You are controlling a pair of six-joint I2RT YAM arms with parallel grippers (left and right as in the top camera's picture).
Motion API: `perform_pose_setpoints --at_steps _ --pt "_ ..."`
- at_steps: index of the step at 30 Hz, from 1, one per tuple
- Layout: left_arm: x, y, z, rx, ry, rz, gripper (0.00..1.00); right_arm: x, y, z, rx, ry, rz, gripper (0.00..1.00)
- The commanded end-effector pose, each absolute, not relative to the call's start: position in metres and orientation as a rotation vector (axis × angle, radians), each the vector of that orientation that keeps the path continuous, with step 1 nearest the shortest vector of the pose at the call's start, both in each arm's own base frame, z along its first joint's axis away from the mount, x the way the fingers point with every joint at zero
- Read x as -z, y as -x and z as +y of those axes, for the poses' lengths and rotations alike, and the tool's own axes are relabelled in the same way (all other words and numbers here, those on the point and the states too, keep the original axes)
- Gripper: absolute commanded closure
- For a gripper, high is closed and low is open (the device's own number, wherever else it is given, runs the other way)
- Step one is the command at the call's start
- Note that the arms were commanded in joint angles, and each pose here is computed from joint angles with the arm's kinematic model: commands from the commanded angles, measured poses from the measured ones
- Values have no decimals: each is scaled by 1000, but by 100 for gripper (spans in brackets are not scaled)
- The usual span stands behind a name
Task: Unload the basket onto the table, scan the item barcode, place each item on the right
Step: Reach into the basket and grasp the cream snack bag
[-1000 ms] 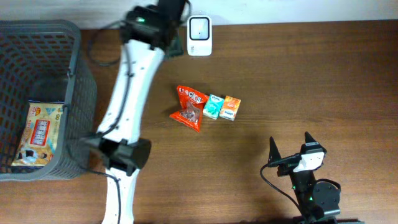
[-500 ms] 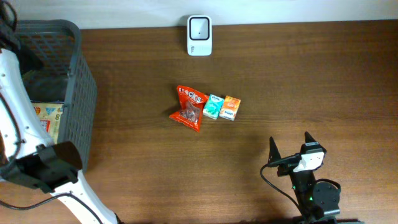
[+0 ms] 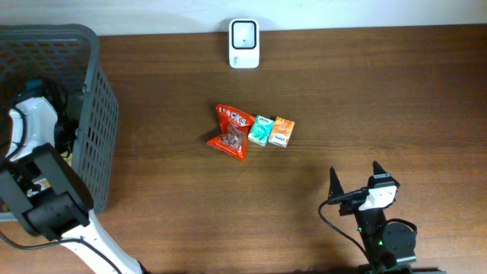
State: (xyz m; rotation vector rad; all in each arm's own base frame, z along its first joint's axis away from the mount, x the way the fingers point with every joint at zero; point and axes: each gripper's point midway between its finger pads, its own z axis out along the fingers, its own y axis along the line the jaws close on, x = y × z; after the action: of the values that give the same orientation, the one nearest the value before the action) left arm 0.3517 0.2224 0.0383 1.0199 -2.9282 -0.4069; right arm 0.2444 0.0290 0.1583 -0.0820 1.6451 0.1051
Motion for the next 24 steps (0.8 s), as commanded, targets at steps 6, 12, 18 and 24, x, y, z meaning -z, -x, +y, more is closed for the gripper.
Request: perform_pose_setpoints --at_steps 6,12,18,24 --pt "-14 -355 238 487 -1042 -2983 16 -155 -245 28 -102 79 1650 2" --pt "8 -335 238 397 -1090 -2942 60 -155 -245 28 -102 79 1650 2" --pt "-9 -350 222 193 -1113 -3005 100 -155 -245 28 -103 78 1650 2" --pt "-171 -399 201 -109 -1188 -3396 100 -155 -245 28 -102 79 1650 1"
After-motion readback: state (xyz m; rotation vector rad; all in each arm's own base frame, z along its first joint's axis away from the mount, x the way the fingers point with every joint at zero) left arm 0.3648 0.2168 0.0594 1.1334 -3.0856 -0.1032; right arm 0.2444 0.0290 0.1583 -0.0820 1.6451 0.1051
